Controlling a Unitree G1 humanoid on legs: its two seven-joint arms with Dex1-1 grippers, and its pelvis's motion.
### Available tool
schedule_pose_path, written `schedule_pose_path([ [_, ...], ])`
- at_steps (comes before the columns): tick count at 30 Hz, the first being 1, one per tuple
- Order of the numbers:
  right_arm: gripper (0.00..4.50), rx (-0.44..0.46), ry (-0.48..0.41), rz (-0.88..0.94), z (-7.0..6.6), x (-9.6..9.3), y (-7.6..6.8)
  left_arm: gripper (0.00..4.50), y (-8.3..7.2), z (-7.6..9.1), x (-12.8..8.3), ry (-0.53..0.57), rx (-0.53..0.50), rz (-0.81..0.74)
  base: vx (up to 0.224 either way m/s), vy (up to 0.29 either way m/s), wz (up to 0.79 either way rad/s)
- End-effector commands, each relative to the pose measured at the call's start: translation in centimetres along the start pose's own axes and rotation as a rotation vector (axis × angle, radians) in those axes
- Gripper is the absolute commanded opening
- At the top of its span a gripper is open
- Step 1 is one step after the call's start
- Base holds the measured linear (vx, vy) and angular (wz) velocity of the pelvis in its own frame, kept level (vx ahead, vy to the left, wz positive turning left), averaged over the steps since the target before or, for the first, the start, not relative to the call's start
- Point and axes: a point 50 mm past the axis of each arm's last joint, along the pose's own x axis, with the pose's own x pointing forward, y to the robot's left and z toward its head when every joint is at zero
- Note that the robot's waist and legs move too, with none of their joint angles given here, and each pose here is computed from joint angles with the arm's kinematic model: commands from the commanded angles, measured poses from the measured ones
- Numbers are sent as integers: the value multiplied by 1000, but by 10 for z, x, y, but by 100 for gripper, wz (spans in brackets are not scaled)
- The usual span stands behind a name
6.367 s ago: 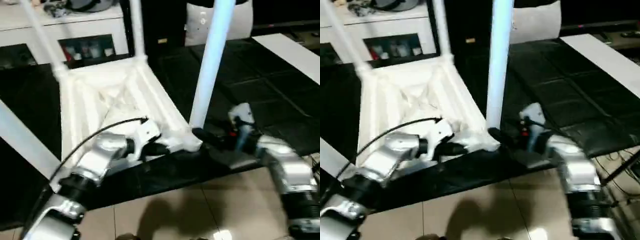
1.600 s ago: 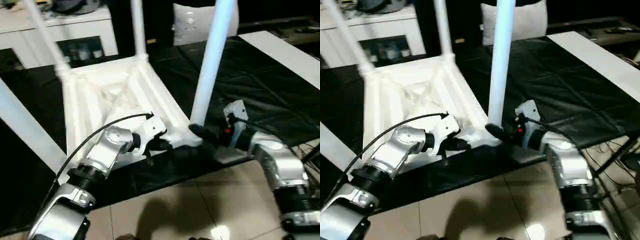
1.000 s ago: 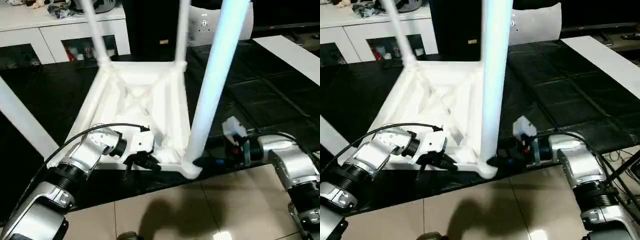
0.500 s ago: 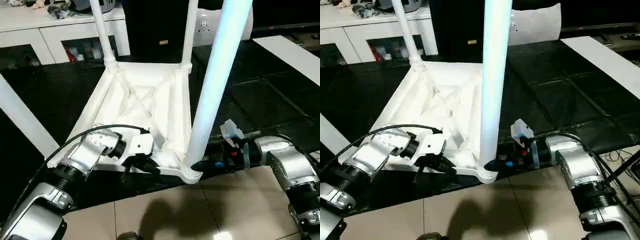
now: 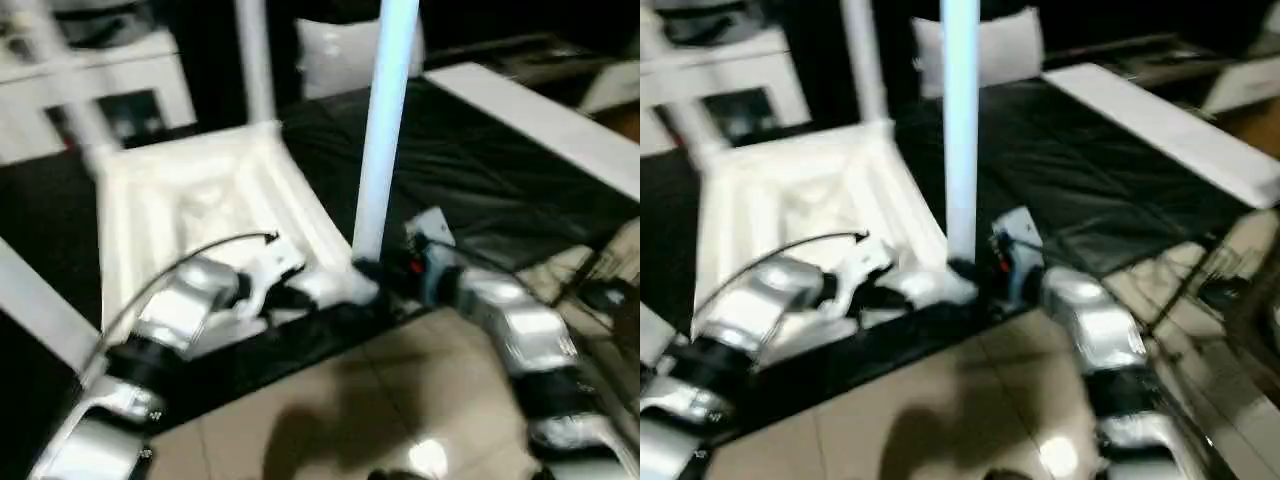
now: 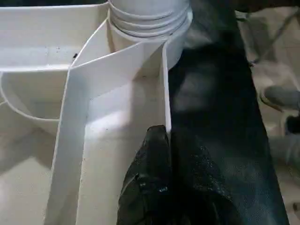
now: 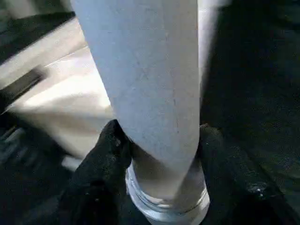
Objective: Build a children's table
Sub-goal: Rotate leg to tighten
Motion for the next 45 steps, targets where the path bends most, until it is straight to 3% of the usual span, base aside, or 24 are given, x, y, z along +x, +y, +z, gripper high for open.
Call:
schedule_pose_path([
  [1,192,59,10,-103,0,19,6,0,-18,28,21,-107,1,-60,0,0,0],
  [3,192,53,-31,-156,2,27,7,0,-15,36,28,-138,-42,28,0,0,0],
  [5,248,62,-83,-138,6,29,9,0,-15,38,31,-140,-41,52,35,28,-10],
  [10,297,50,-124,-82,11,25,10,0,-14,40,31,-139,-25,64,97,-11,1],
  [14,341,22,-166,22,10,8,4,0,-8,35,23,-134,25,82,45,-31,-7],
  [17,350,-14,-163,52,9,0,-1,0,-6,32,20,-121,45,74,0,0,0],
  [18,365,-73,-137,108,8,-16,-10,0,-4,26,14,-103,103,29,0,0,0],
  [21,390,-127,-101,155,8,-32,-20,0,-4,21,8,-88,161,-30,0,0,0],
  [24,390,-191,-36,240,9,-50,-29,0,-8,16,2,-65,229,-142,0,0,0],
  [31,390,-262,78,505,10,-75,-30,0,-16,2,-8,51,372,-359,0,0,0],
  [45,264,-214,184,748,4,-75,-19,0,-14,0,-18,128,469,-487,0,0,0],
])
